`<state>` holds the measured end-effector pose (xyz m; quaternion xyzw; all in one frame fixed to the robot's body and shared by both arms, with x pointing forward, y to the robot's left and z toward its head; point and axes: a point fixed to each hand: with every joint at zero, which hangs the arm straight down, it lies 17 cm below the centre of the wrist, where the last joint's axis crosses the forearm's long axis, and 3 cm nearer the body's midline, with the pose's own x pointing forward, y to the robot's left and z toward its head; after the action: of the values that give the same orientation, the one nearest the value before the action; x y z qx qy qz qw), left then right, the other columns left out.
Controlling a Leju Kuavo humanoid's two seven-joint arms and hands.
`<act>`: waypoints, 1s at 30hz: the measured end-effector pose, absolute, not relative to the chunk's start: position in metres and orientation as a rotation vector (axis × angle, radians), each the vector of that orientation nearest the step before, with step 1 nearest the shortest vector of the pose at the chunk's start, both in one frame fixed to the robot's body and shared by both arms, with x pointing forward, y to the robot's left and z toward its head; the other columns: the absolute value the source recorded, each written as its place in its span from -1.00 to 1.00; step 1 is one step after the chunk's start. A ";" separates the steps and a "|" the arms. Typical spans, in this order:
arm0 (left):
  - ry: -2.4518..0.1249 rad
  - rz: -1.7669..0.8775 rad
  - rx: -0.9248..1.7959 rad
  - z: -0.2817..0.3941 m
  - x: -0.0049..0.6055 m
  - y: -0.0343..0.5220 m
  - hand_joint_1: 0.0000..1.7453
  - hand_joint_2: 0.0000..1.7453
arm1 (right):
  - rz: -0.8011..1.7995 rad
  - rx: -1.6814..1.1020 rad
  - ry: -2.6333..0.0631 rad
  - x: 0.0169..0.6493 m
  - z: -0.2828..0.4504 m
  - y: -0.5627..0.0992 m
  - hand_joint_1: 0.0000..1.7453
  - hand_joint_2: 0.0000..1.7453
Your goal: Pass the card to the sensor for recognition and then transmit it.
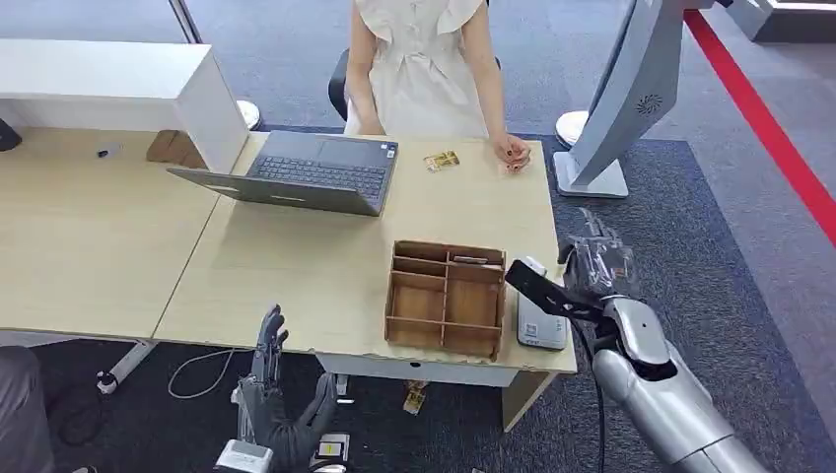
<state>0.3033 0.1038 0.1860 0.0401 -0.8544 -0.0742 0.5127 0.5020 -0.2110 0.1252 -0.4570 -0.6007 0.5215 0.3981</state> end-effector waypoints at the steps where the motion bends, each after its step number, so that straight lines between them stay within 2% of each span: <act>1: -2.055 -0.179 0.097 0.186 0.303 0.104 -1.00 1.00 | 1.325 -1.152 -1.522 0.501 0.124 -0.210 1.00 1.00; 30: -2.051 -0.158 0.112 0.190 0.301 0.111 -1.00 1.00 | 1.427 -0.980 -1.400 0.483 0.059 -0.198 1.00 1.00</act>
<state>0.3011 0.1107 0.1898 0.0466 -0.8535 -0.0658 0.5149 0.4834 -0.1984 0.0591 -0.3950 -0.5642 0.5750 0.4416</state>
